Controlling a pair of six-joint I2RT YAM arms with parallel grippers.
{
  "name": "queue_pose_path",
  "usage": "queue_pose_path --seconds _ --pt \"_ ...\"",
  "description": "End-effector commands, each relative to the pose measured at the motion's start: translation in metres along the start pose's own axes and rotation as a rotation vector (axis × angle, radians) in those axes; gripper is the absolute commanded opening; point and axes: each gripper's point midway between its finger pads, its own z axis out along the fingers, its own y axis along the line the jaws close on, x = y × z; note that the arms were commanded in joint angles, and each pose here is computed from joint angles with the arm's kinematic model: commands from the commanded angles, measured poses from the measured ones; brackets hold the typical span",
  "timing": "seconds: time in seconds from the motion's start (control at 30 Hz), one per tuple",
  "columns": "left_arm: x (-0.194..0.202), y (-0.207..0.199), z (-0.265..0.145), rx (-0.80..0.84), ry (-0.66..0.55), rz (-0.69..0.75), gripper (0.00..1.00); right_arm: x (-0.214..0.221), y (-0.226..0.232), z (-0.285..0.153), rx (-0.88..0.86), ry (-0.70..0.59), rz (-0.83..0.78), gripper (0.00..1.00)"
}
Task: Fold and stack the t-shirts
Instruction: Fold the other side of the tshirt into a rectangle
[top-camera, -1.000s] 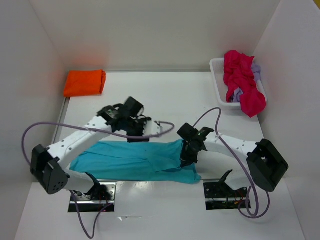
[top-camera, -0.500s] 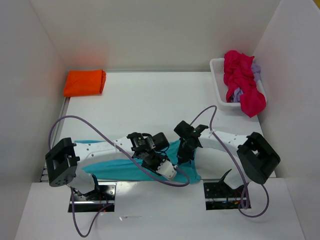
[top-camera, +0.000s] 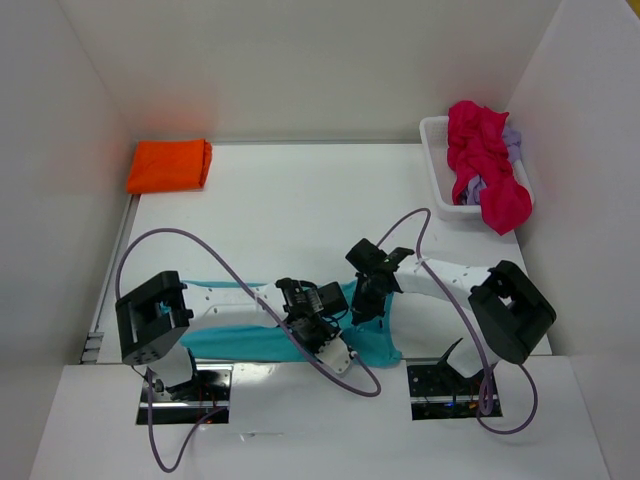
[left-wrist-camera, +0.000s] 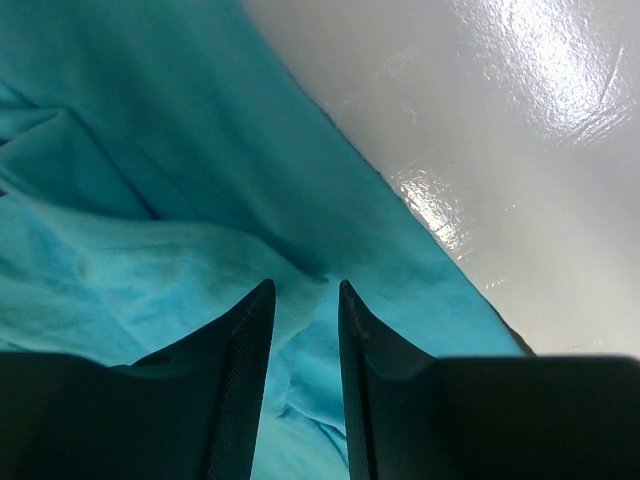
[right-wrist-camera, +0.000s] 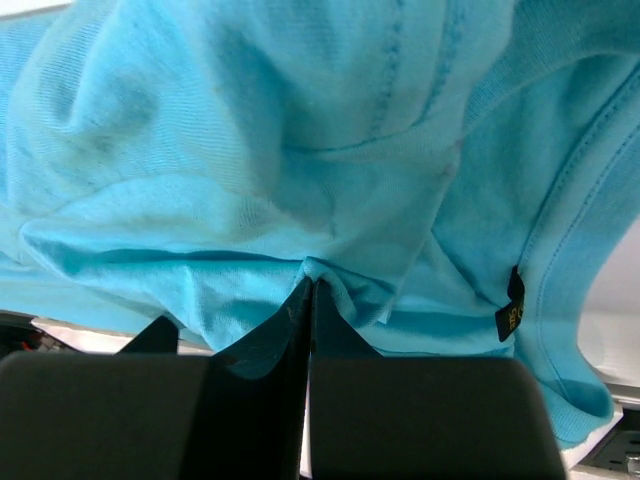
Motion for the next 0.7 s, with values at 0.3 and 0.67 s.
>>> queue_pose_path --seconds 0.3,0.67 --pt "0.012 -0.004 0.016 0.018 0.044 0.030 0.27 -0.014 0.016 -0.002 -0.046 -0.041 -0.012 0.00" --pt "0.016 0.002 0.012 -0.020 0.072 0.006 0.10 -0.015 0.018 -0.002 -0.054 -0.046 -0.013 0.00"
